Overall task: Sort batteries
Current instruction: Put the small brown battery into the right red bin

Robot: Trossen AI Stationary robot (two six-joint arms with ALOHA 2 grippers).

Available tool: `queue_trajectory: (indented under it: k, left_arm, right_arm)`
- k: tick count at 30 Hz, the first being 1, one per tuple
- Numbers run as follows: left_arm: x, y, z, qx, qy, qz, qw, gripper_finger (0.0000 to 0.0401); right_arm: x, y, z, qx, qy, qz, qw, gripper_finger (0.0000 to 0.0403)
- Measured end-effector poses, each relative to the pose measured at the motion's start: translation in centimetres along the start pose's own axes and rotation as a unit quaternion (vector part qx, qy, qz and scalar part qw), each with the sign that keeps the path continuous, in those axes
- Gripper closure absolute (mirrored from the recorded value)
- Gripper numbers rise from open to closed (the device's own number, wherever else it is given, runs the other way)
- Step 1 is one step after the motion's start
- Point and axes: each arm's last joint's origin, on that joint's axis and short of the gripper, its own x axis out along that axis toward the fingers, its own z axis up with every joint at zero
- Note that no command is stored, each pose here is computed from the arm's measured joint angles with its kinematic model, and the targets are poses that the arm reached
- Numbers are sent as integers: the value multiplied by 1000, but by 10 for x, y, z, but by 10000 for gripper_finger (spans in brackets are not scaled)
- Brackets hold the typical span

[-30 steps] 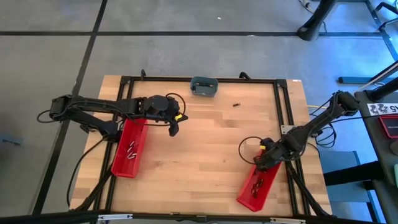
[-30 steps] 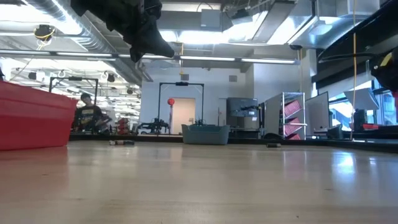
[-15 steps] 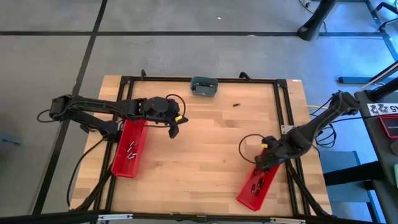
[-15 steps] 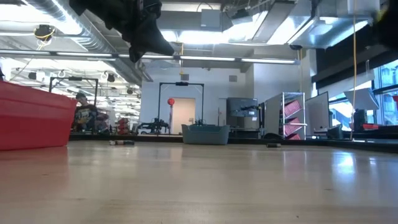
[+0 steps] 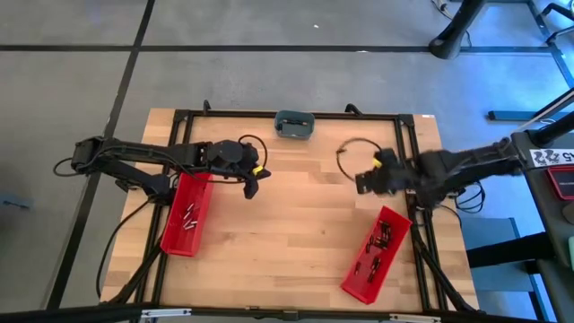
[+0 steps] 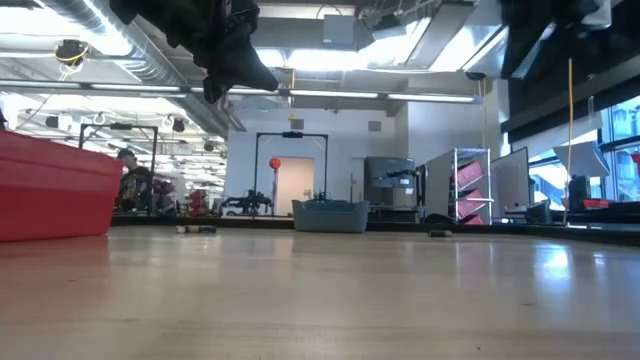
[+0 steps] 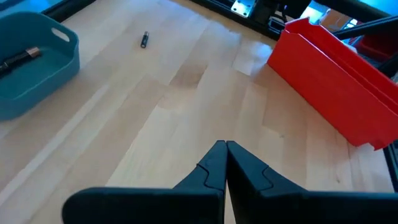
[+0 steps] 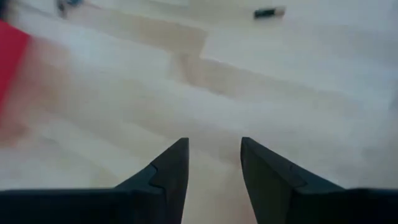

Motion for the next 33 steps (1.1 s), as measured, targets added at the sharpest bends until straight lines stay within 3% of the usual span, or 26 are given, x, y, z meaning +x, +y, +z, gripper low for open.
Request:
queue_trajectory:
  k: [6,9,13,17,25,31,33]
  left_arm:
    - [0,3,-2,-15,10,8,1000,400]
    - [0,7,0,-27,7,15,1000,400]
    - [1,15,4,-83,-3,27,996,400]
    - [0,24,6,-99,-8,41,994,400]
    - [0,35,10,-191,-23,61,979,400]
    - [0,35,10,-180,-26,70,981,400]
    - [0,35,10,-172,-27,71,982,400]
  right_arm:
    - [26,-7,57,-124,5,-16,992,256]
    - [43,-10,92,-172,-2,12,985,256]
    - [71,-16,135,-210,-13,64,976,256]
    - [105,-24,162,-252,-3,95,963,256]
    - [177,-29,162,-339,91,76,933,256]
    - [211,-30,149,-432,114,-52,893,239]
    - [219,-35,148,-448,131,-69,882,224]
